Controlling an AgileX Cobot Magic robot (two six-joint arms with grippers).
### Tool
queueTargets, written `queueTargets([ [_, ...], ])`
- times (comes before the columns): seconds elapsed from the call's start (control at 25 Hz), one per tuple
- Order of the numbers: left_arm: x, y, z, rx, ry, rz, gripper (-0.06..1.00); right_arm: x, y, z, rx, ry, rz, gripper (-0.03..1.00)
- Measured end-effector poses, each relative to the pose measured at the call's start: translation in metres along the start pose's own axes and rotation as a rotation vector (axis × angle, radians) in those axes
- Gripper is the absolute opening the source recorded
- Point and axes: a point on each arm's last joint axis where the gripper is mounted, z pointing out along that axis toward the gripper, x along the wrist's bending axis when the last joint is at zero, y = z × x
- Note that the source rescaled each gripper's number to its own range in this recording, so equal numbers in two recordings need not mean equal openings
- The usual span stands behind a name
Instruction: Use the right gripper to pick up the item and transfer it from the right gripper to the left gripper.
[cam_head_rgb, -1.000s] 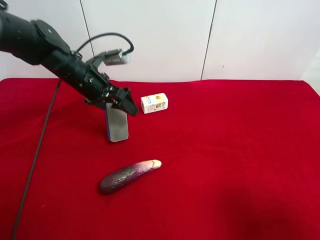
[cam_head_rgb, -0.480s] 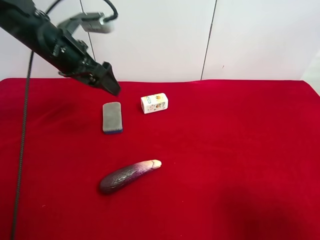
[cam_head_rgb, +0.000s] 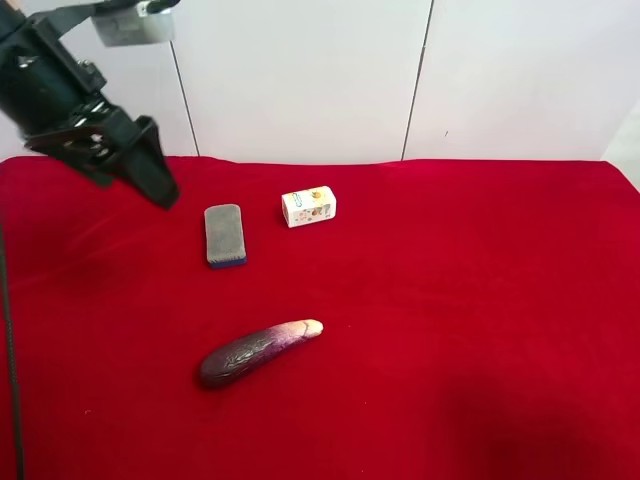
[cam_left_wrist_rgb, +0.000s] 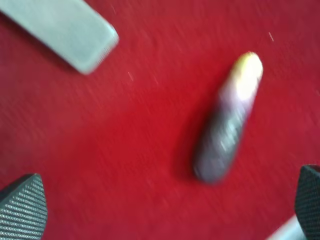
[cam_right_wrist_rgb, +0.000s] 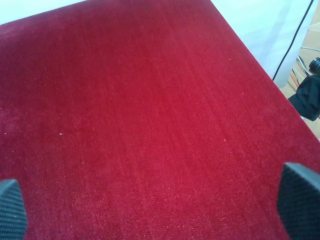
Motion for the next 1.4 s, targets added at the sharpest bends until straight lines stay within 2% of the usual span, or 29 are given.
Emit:
queueTargets([
  [0.08,-0.001,-0.003,0.000,0.031,-0.012,-0.014,1.00,0.000,0.000,0.000,0.000,0.000,0.000,1.00],
  [0.32,0.004,-0.019,0.013,0.114,0.023,-0.064,1.00,0.000,0.000,0.000,0.000,0.000,0.000,1.00],
  [0.48,0.005,-0.022,0.014,0.127,0.034,-0.076,1.00,0.000,0.000,0.000,0.000,0.000,0.000,1.00],
  [0.64,0.006,-0.026,0.008,0.125,0.081,-0.053,1.00,0.000,0.000,0.000,0.000,0.000,0.000,1.00],
  [0.8,-0.002,-0.038,-0.025,0.042,0.166,0.000,1.00,0.000,0.000,0.000,0.000,0.000,0.000,1.00],
  [1.0,-0.023,-0.061,-0.076,-0.128,0.233,0.051,1.00,0.000,0.000,0.000,0.000,0.000,0.000,1.00],
  [1.12,-0.031,-0.078,-0.093,-0.188,0.270,0.063,1.00,0.000,0.000,0.000,0.000,0.000,0.000,1.00],
  [1.4,-0.033,-0.146,-0.083,-0.217,0.298,-0.070,1.00,0.000,0.000,0.000,0.000,0.000,0.000,1.00],
])
